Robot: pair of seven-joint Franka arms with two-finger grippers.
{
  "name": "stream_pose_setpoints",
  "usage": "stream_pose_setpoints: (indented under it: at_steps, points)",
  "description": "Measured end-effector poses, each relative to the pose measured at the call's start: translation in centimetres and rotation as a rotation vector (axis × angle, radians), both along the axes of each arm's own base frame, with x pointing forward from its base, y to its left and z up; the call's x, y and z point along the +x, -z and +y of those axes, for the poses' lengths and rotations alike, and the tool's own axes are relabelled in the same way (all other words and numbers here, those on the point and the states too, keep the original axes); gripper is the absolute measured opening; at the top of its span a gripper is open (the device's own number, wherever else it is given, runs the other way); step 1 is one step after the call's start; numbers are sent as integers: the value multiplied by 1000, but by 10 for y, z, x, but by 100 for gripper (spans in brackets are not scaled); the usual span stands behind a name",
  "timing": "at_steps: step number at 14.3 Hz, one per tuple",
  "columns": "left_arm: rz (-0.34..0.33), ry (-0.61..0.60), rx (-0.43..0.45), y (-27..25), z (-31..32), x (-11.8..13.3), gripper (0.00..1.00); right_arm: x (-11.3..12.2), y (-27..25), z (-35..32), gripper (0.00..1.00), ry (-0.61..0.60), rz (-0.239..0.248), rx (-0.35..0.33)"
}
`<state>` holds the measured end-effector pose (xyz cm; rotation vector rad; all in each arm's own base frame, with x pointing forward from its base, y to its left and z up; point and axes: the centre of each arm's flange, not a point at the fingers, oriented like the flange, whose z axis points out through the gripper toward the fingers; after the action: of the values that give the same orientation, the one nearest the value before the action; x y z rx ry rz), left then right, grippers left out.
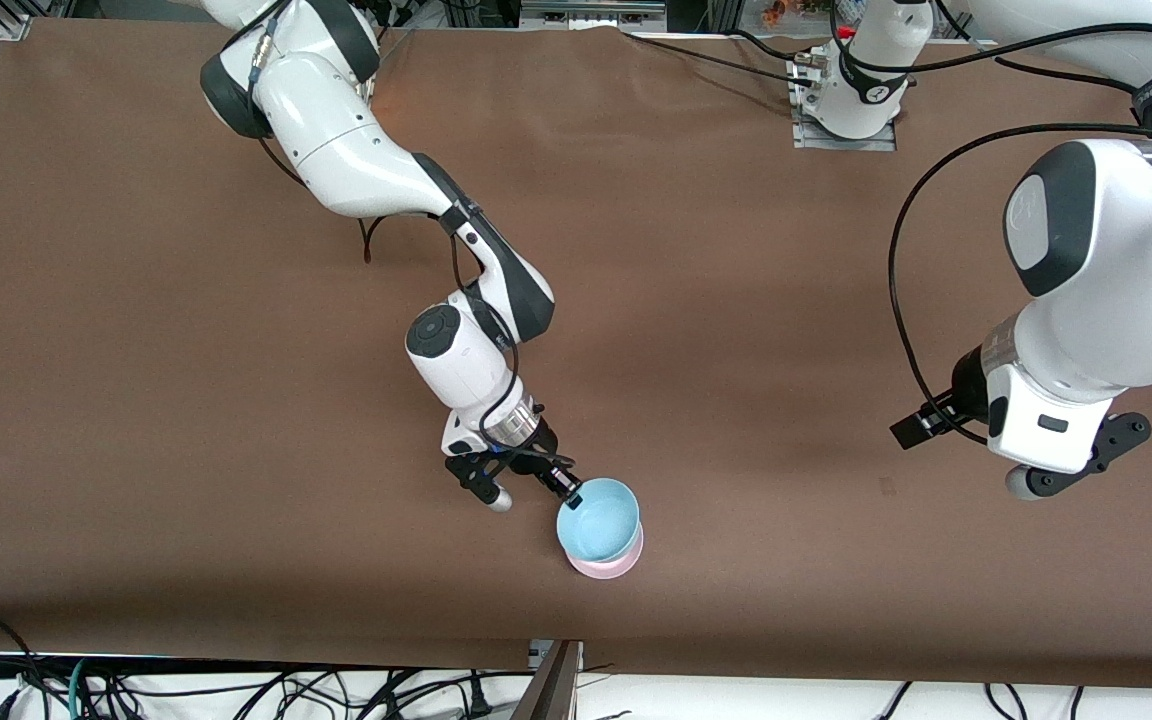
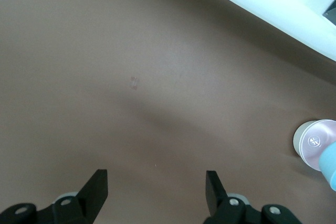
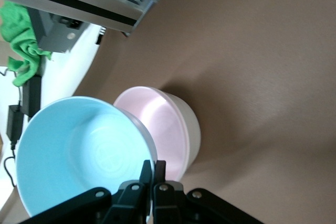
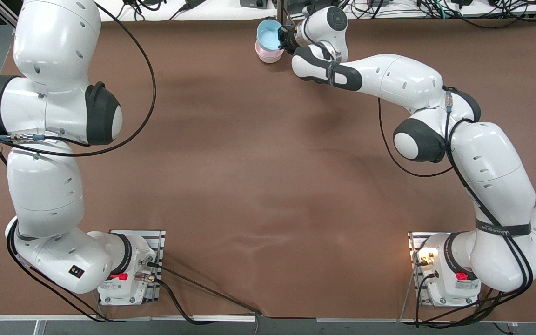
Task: Stack pink and blue bowls on white bowl
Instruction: 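Open the right gripper to release the blue bowl on the stack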
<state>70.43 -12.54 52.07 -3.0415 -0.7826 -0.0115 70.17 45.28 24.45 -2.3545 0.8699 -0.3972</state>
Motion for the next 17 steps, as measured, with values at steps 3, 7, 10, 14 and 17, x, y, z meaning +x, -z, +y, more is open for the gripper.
stream_pose_setpoints:
  at_steps: [3, 7, 10, 14, 17]
  points:
    - [3, 1, 0, 1, 1, 0, 84, 3, -5, -2, 3, -8, -15, -3]
    - [11, 1, -1, 2, 1, -1, 83, 5, 11, -8, 3, -22, -16, -23]
    - [14, 2, -2, 2, 2, -2, 83, 4, 26, -10, 3, -21, -12, -28]
    - [19, -1, -5, 1, 4, -3, 83, 5, 30, -11, 4, -21, -19, -28]
    - [19, -2, -8, -1, 5, -4, 83, 6, 27, -11, 19, -24, -28, -26]
